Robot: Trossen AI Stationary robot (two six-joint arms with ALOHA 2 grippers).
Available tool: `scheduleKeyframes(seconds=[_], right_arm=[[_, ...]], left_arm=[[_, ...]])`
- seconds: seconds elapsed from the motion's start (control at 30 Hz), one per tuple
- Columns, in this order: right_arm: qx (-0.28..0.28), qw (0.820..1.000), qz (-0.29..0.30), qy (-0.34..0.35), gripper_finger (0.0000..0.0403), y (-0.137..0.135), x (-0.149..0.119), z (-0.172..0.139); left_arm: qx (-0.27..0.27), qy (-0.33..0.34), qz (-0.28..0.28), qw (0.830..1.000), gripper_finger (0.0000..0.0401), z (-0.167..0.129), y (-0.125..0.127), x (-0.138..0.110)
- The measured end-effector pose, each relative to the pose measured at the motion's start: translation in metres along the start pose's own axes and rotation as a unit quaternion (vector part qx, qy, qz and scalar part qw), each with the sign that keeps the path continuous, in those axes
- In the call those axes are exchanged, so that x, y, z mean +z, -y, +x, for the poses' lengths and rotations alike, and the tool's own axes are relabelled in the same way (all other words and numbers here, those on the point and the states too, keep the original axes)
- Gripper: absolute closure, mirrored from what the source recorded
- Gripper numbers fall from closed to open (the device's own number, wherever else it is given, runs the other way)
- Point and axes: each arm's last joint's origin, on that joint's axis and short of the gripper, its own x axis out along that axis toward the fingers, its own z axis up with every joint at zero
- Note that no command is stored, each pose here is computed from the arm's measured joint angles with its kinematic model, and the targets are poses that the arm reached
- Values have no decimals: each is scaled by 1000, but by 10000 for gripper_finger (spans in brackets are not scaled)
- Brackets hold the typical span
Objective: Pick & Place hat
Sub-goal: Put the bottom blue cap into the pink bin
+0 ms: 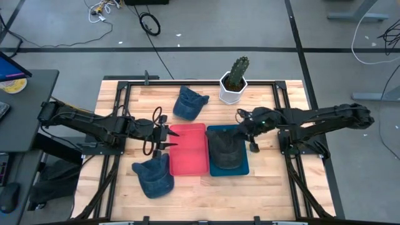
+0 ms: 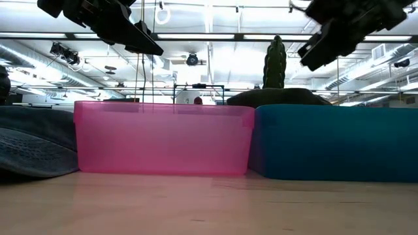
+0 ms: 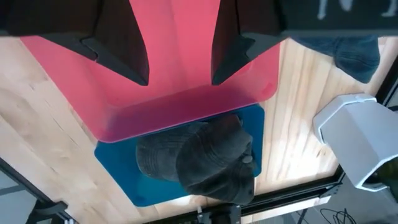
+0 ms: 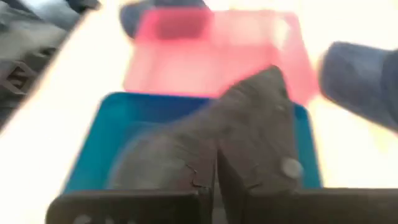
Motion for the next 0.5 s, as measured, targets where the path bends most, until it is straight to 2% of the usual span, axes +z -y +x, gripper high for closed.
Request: scheduleKeyframes(seconds=[0.3, 0.5], right_arm=[[-28, 994, -7, 106, 383, -8, -33, -31], [-37, 980, -29, 194, 383, -12, -51, -45]], left_arm=[[0, 4, -5, 1000, 224, 0, 0, 1], [1, 9, -4, 1000, 224, 0, 0, 2]])
